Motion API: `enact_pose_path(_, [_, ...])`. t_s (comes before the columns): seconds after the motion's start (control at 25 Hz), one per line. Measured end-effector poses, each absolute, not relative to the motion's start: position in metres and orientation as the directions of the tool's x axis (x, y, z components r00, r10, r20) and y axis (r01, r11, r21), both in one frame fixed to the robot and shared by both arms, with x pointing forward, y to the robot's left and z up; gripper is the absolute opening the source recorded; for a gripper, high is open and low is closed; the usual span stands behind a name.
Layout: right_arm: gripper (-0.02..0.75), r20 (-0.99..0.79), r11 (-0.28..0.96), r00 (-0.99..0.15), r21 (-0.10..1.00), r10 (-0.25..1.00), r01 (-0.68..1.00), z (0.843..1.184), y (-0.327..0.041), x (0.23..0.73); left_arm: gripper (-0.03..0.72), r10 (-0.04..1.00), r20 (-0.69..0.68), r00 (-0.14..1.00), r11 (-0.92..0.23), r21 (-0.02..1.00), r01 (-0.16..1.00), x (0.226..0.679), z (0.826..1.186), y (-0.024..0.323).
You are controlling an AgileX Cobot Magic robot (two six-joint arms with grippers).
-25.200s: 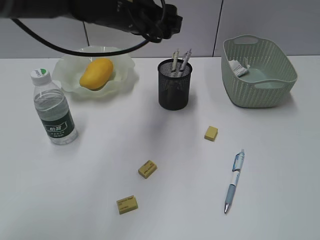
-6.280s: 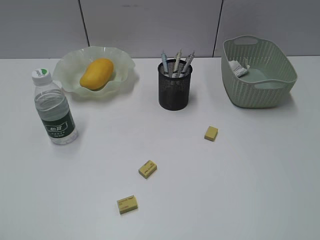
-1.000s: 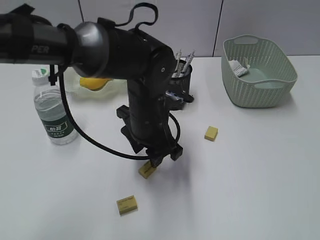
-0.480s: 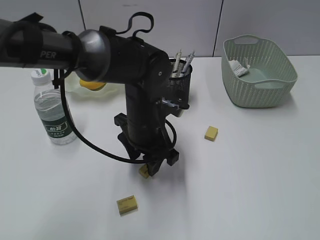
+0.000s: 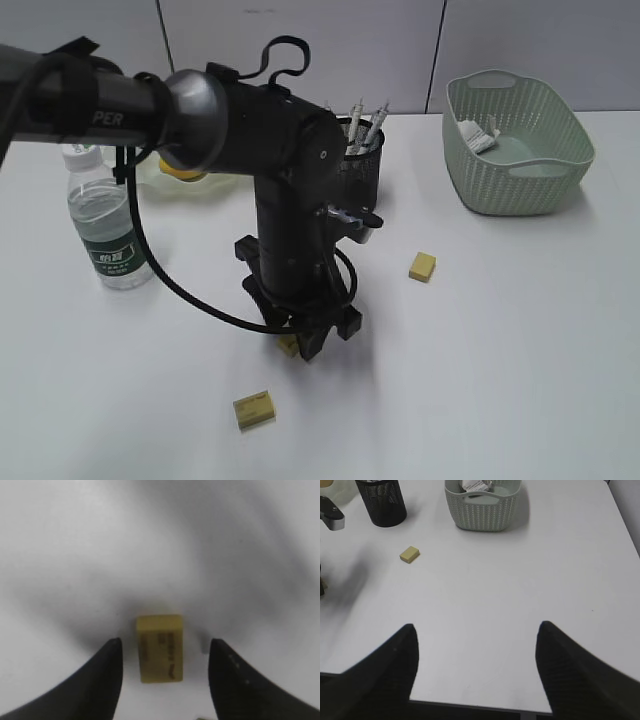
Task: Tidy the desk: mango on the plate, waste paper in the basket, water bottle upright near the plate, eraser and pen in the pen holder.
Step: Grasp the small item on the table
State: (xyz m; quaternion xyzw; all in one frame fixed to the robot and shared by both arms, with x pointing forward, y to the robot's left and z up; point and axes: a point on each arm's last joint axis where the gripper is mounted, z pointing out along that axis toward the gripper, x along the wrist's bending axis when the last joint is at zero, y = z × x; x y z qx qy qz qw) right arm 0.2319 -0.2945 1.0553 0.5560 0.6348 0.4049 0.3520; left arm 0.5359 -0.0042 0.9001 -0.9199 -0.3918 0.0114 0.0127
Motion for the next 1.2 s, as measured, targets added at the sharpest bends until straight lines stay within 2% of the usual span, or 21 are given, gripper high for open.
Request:
enact_pose_path(0.24, [0.573,0.003,0.054,-0.134,0.905,0.991,0.421,1.055,-0.295,0.232,0.398,0.719,-0.014,0.695,-0.695,-0.028,0.719,0.536,0.897,-0.005])
enact_pose_path(0.56, [0.573,0.003,0.054,-0.134,0.905,0.991,0.421,1.055,-0.295,0.232,0.204,0.705,-0.015,0.709,-0.709,-0.037,0.704,0.536,0.894,-0.005])
enact_pose_path(0.92, [0.573,0.003,0.054,-0.134,0.905,0.991,0.421,1.055,-0.295,0.232,0.202,0.707,-0.02,0.707,-0.707,-0.034,0.706,0.535,0.9,-0.005])
enact_pose_path(1.04, [0.573,0.003,0.054,-0.134,0.905,0.991,0.421,1.055,-0.295,0.232,0.202,0.726,-0.042,0.687,-0.687,0.005,0.726,0.532,0.927,-0.004])
enact_pose_path(1.2, [0.573,0.003,0.054,-0.134,0.905,0.991,0.421,1.055,-0.295,0.232,0.202,0.738,-0.069,0.671,-0.648,0.205,0.734,0.534,0.975,-0.005])
